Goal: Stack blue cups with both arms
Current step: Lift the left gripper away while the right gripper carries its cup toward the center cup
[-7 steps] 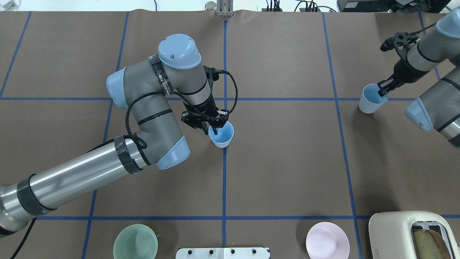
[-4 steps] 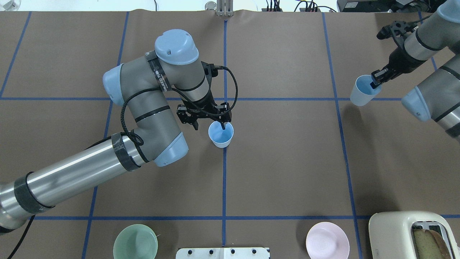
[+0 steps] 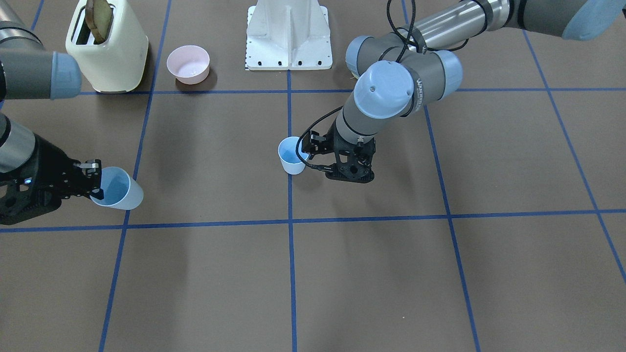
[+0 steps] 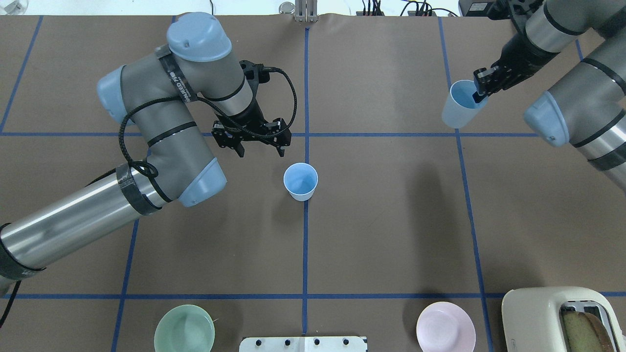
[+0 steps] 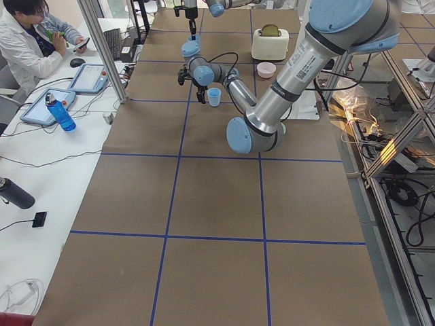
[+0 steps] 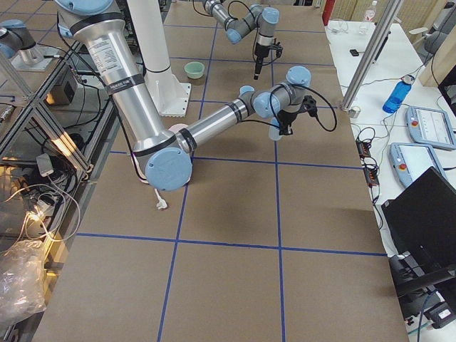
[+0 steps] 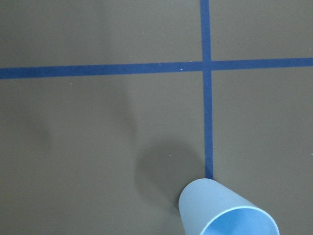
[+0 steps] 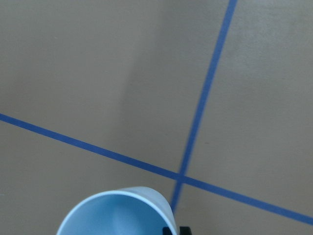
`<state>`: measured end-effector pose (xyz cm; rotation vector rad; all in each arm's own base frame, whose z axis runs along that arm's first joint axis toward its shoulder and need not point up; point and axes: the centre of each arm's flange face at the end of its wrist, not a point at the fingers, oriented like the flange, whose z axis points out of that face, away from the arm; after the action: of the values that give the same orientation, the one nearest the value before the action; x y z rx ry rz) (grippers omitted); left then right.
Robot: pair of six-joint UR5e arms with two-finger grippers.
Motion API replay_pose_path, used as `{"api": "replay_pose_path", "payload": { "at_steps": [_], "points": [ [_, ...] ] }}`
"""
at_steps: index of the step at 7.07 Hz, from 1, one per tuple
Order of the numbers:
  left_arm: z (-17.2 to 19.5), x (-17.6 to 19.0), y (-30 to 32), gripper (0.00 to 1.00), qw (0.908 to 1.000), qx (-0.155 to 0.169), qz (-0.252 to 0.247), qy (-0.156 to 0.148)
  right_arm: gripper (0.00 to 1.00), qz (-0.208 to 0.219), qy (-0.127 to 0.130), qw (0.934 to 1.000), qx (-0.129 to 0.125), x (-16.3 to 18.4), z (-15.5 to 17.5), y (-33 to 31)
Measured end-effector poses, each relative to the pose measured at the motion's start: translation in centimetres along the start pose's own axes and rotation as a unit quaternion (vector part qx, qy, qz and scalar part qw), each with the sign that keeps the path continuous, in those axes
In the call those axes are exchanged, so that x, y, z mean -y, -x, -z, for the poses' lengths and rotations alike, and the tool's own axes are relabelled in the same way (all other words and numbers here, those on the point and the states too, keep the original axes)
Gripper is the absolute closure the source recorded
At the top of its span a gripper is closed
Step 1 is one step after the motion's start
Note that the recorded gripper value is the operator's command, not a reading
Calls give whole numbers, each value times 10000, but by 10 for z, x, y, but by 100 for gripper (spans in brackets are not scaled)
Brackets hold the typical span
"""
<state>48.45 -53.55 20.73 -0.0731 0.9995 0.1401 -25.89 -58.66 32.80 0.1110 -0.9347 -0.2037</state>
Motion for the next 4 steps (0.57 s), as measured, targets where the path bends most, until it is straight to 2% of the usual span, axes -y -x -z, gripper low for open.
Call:
{"api": "replay_pose_path", "payload": {
  "at_steps": [2,4],
  "points": [
    [22,12,64,3,9998,30,-216,-41,85,-357,11,9992,177,-10,-3,72],
    [44,21,118,3,9979,277,-580,-39,85,-573,-21,9981,217,-27,-22,149]
  ]
}}
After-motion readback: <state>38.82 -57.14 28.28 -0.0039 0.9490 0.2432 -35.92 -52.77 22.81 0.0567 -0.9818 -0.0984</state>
